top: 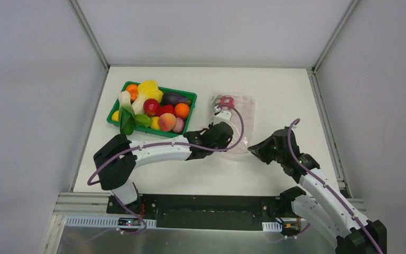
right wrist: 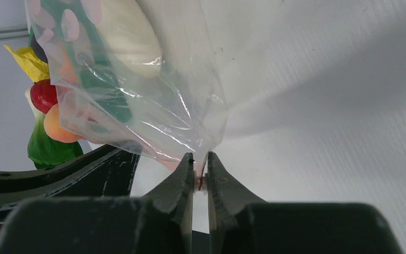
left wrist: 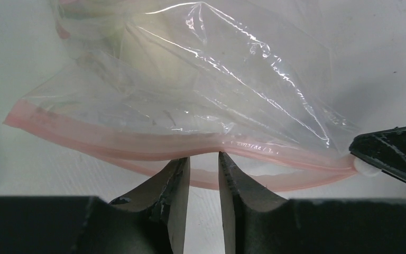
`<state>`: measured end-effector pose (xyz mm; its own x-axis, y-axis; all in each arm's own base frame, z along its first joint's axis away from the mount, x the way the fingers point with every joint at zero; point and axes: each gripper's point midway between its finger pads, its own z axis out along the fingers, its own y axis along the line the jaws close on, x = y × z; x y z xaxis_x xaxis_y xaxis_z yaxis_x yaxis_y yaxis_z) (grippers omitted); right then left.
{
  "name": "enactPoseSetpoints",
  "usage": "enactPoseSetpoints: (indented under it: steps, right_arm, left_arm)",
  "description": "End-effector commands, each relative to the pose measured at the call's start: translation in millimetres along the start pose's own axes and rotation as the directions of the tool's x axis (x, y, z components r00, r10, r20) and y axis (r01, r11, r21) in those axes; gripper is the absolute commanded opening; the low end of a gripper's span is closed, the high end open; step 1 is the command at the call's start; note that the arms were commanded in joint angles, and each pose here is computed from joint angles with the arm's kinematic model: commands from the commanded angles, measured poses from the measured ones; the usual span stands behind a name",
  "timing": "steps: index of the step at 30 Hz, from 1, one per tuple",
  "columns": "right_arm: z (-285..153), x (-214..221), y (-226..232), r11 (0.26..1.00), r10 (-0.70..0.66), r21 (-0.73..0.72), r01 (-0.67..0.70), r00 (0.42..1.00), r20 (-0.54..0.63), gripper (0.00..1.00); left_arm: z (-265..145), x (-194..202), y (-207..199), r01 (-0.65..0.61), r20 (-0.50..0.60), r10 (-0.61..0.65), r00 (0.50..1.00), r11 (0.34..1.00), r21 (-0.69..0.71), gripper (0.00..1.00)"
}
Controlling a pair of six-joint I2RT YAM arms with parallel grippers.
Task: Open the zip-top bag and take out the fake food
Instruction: Pick up the fake vegetable from the zipper food storage bag.
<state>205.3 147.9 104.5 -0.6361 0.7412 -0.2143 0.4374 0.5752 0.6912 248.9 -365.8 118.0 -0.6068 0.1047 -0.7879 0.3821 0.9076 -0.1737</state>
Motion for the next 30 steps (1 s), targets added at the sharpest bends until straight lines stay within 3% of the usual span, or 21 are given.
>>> enactPoseSetpoints:
  steps: [1,6,10,20,30]
  right_arm:
    - [-11.0,-2.3,26.9,0.997,0.009,-0.071,-0.009,1.000,-0.007,0.00]
    - [-10.6,-0.8,27.9,0.997,0.011,-0.074,-0.012,1.000,-0.018,0.00]
    - [-10.9,2.1,29.9,0.997,0.008,-0.077,-0.011,0.999,-0.036,0.00]
    - [-9.8,2.7,25.3,0.997,0.012,-0.073,-0.015,0.999,-0.032,0.00]
    - [-10.4,7.1,26.4,0.997,0.004,-0.078,-0.008,0.998,-0.055,0.00]
  left_arm:
    - [1.7,-13.2,-2.6,0.004,0.055,-0.003,0.998,1.000,-0.019,0.26]
    - [10.0,-9.3,5.0,-0.014,0.064,0.018,0.998,0.998,-0.064,0.30]
    - [15.1,-7.9,11.2,-0.026,0.077,0.033,0.996,0.995,-0.099,0.27]
    - [15.2,12.1,20.3,-0.056,0.108,0.061,0.992,0.997,-0.045,0.27]
    - [23.9,-15.2,1.8,-0.014,0.162,0.020,0.987,0.999,-0.039,0.34]
